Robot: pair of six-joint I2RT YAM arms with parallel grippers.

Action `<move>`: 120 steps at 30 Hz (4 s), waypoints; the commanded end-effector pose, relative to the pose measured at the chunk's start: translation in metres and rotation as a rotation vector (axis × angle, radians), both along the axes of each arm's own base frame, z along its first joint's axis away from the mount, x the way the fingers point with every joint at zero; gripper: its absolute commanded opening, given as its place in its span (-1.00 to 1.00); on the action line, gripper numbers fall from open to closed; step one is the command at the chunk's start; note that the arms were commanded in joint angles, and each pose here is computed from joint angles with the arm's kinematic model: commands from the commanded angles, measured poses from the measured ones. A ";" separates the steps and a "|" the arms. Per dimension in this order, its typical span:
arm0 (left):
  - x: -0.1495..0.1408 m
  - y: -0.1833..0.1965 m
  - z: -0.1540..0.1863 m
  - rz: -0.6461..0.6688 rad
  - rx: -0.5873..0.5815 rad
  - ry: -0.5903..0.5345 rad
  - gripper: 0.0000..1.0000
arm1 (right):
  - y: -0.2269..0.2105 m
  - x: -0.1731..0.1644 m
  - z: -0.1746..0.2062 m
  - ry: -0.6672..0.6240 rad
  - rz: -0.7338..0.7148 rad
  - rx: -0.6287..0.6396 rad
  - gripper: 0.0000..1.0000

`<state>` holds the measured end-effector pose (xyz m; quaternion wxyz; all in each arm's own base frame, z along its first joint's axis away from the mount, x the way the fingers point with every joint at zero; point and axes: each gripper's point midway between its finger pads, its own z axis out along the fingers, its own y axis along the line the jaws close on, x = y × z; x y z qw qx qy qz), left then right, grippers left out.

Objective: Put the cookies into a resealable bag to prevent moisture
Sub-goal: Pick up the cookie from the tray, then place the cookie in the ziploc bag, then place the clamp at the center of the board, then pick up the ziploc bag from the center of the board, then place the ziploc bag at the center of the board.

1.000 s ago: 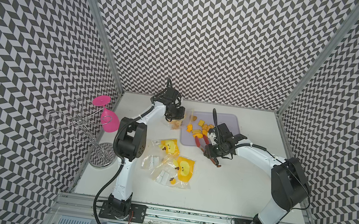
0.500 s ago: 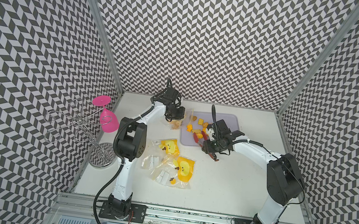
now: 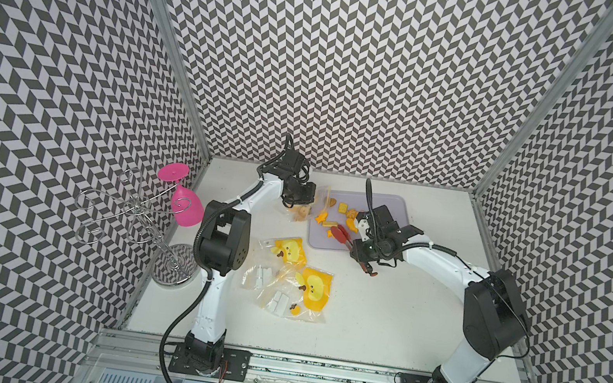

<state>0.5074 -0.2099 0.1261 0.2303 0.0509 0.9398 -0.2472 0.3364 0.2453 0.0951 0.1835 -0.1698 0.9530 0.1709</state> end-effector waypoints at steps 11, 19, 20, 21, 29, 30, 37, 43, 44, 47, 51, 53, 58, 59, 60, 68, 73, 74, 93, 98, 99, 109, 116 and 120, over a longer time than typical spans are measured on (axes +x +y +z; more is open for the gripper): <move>0.002 0.002 0.022 0.001 -0.018 -0.045 -1.00 | -0.007 0.003 0.047 -0.131 -0.036 0.061 -1.00; 0.001 0.000 0.021 -0.006 -0.023 -0.042 -1.00 | 0.004 0.022 0.115 -0.276 -0.055 0.206 -1.00; 0.001 0.000 0.022 -0.009 -0.023 -0.045 -1.00 | 0.008 0.022 0.122 -0.285 -0.042 0.235 -1.00; 0.001 0.000 0.022 -0.008 -0.022 -0.045 -1.00 | 0.013 0.023 0.131 -0.301 -0.031 0.264 -1.00; 0.001 -0.002 0.021 -0.013 -0.025 -0.042 -1.00 | 0.041 0.047 0.154 -0.359 -0.009 0.389 -1.00; 0.001 -0.002 0.022 -0.014 -0.026 -0.046 -1.00 | 0.043 0.052 0.149 -0.348 -0.013 0.378 -1.00; 0.001 -0.002 0.022 -0.015 -0.026 -0.045 -1.00 | 0.060 0.070 0.110 -0.242 0.010 0.301 -1.00; 0.000 -0.001 0.023 -0.014 -0.025 -0.047 -1.00 | 0.058 0.081 0.092 -0.228 -0.039 0.262 -1.00; 0.000 -0.002 0.024 -0.015 -0.026 -0.048 -1.00 | 0.058 0.081 0.091 -0.227 -0.039 0.260 -1.00; 0.000 -0.002 0.024 -0.015 -0.027 -0.049 -1.00 | 0.061 0.082 0.085 -0.211 -0.027 0.262 -0.91; 0.000 -0.002 0.025 -0.016 -0.029 -0.050 -1.00 | 0.069 0.080 0.084 -0.193 0.004 0.291 -0.53; 0.000 -0.002 0.024 -0.014 -0.028 -0.048 -1.00 | 0.071 0.080 0.089 -0.198 0.008 0.308 -0.38; 0.001 -0.002 0.025 -0.015 -0.028 -0.051 -1.00 | 0.069 0.077 0.100 -0.215 0.008 0.317 -0.25; 0.000 -0.001 0.024 -0.015 -0.027 -0.048 -1.00 | 0.068 0.076 0.103 -0.221 0.007 0.318 -0.26; 0.000 -0.002 0.023 -0.016 -0.028 -0.046 -1.00 | 0.067 0.074 0.108 -0.232 0.008 0.324 -0.25; 0.001 0.000 0.027 -0.009 -0.028 -0.055 -1.00 | 0.021 0.044 0.126 -0.328 -0.099 0.283 -0.25; 0.003 0.005 0.035 0.003 -0.038 -0.071 -1.00 | -0.066 0.013 0.096 -0.333 -0.417 0.085 -0.25; 0.002 0.005 0.037 0.001 -0.043 -0.077 -1.00 | -0.080 0.006 0.089 -0.333 -0.467 0.055 -0.25; -0.009 0.003 0.111 -0.010 -0.108 -0.214 -1.00 | -0.188 -0.054 -0.011 -0.199 -0.862 -0.011 -0.03; -0.015 0.003 0.136 -0.004 -0.098 -0.247 -1.00 | -0.184 -0.054 -0.035 -0.127 -0.832 -0.011 0.28; -0.017 0.002 0.141 -0.004 -0.100 -0.251 -1.00 | -0.183 -0.053 -0.034 -0.121 -0.824 -0.008 0.35; -0.057 -0.047 0.168 -0.117 -0.067 -0.264 -1.00 | -0.187 -0.030 0.014 -0.239 -0.812 0.011 0.77; -0.092 -0.088 0.184 -0.206 -0.075 -0.258 -1.00 | -0.144 -0.016 0.091 -0.391 -0.574 0.247 0.64; -0.115 -0.120 0.181 -0.262 -0.076 -0.242 -1.00 | -0.105 -0.024 0.170 -0.545 -0.358 0.503 0.66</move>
